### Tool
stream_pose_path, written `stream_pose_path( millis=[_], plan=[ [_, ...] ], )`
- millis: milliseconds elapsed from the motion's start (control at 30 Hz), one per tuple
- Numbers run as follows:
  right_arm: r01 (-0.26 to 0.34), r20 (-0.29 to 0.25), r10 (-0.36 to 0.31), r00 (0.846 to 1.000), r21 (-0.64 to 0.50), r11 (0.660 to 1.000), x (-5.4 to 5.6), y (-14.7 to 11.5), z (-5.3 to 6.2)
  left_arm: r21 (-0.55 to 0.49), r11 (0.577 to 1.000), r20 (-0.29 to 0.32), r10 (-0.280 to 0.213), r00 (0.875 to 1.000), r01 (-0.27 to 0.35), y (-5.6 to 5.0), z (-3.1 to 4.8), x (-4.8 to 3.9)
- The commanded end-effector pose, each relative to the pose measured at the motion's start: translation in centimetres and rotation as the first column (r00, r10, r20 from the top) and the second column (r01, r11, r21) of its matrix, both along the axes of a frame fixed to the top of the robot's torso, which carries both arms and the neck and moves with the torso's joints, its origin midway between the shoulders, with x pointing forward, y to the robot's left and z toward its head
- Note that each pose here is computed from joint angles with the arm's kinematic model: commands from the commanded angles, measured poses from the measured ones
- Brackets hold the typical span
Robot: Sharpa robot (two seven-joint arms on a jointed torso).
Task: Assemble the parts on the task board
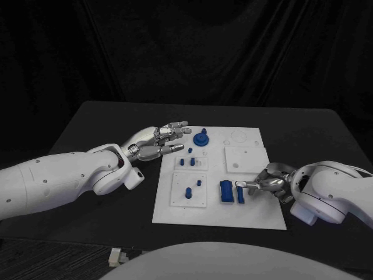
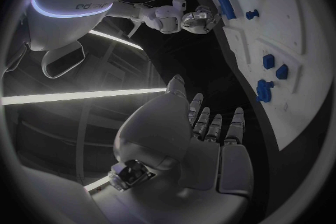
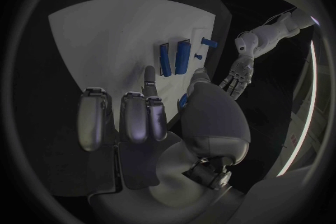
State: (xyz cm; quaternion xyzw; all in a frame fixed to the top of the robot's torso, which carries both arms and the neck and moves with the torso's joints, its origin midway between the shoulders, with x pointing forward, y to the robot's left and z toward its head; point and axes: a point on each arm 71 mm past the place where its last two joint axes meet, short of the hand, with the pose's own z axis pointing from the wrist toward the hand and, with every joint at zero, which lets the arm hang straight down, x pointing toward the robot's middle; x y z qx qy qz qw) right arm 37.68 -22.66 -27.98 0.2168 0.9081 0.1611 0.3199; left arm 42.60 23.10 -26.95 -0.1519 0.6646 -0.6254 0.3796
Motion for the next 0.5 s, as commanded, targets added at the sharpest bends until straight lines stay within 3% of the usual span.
stream_pose_path(
  millis=[33, 200, 300, 400, 500],
  plan=[
    [0.012, 0.210, -0.018, 0.977, 0.030, 0.999, 0.3, -0.3, 1.5, -0.032, 0.999, 0.022, -0.017, 1.000, 0.018, -0.2, 0.26, -0.17],
    [-0.021, 0.378, -0.012, 0.926, 0.082, 0.996, -0.1, -0.7, 3.1, -0.031, 0.999, 0.022, -0.017, 1.000, 0.017, -0.1, 0.25, -0.18],
    [-0.056, 0.439, 0.004, 0.899, 0.105, 0.993, -0.3, -0.9, 3.7, -0.031, 0.999, 0.021, -0.017, 1.000, 0.018, -0.1, 0.24, -0.17],
    [-0.087, 0.457, 0.025, 0.889, 0.116, 0.989, -0.5, -0.9, 3.8, -0.031, 0.999, 0.020, -0.018, 1.000, 0.019, -0.1, 0.22, -0.16],
    [-0.104, 0.437, 0.037, 0.899, 0.130, 0.986, -0.6, -1.0, 3.3, -0.031, 0.999, 0.020, -0.019, 1.000, 0.019, -0.2, 0.20, -0.15]
  ],
)
